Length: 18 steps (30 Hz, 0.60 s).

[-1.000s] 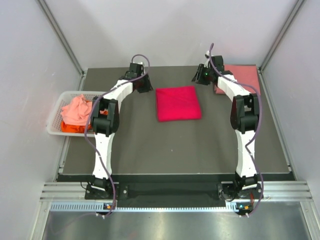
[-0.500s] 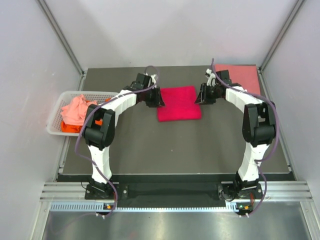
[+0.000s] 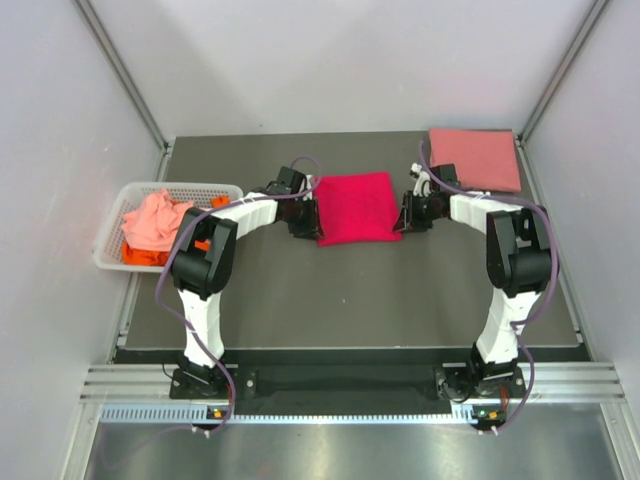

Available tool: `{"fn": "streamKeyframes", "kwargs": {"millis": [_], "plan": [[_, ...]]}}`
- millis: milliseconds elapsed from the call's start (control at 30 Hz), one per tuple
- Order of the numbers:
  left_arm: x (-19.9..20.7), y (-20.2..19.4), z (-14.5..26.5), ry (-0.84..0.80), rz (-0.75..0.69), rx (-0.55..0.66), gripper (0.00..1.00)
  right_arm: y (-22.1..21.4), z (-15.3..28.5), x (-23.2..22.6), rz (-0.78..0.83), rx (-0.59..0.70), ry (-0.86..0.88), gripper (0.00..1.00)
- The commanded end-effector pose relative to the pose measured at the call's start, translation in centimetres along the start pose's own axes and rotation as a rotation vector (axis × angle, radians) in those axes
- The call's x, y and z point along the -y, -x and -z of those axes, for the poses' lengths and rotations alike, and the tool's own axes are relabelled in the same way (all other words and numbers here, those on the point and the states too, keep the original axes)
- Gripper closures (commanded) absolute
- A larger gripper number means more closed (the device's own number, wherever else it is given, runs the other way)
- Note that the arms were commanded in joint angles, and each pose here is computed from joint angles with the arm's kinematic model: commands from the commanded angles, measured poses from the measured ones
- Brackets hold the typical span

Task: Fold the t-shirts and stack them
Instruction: Fold the tshirt

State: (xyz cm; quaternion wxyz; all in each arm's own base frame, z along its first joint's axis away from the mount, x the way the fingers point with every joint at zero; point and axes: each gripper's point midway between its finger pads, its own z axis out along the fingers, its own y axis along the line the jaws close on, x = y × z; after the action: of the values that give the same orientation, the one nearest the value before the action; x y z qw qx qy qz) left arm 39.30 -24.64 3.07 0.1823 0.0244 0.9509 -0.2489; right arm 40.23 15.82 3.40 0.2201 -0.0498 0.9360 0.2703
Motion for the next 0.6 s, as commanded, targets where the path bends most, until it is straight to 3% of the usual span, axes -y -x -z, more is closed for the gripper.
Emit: {"fn": "streamKeyframes", "kwargs": {"millis": [0, 67, 100, 200, 233, 467, 500, 533, 567], "plan": [[0.4, 0.0, 0.7, 0.012, -0.026, 0.015, 0.65, 2.1, 0.9, -1.5, 0.070, 0.103, 0.033, 0.76], [0.3, -0.3, 0.3, 0.007, -0.023, 0.001, 0.64, 1.7, 0.8, -1.4, 0.055, 0.098, 0.036, 0.79], [0.3, -0.6, 0.0, -0.002, -0.020, -0.009, 0.69, 1.7, 0.7, -1.4, 0.053, 0.099, 0.035, 0.85], [0.3, -1.5, -0.2, -0.007, 0.003, -0.040, 0.98, 1.3, 1.0, -1.1, 0.023, 0.111, 0.008, 1.00], [-0.5, -1.6, -0.1, 0.039, 0.009, -0.033, 1.00, 0.9, 1.3, -1.0, 0.008, 0.120, -0.002, 1.00], [-3.4, -3.9, 2.2, 0.208, 0.050, -0.045, 1.00, -2.2, 1.4, -2.6, -0.060, 0.162, -0.009, 1.00], [-3.4, -3.9, 2.4, 0.216, 0.051, -0.047, 1.00, -2.3, 1.4, -2.6, -0.065, 0.173, -0.014, 0.96], [-3.7, -4.3, 2.8, 0.240, 0.057, -0.069, 0.97, -2.6, 1.6, -2.4, -0.076, 0.176, -0.023, 0.93], [-3.5, -3.7, 3.3, 0.249, 0.049, -0.059, 0.84, -2.5, 1.8, -2.2, -0.084, 0.185, -0.038, 0.89]]}}
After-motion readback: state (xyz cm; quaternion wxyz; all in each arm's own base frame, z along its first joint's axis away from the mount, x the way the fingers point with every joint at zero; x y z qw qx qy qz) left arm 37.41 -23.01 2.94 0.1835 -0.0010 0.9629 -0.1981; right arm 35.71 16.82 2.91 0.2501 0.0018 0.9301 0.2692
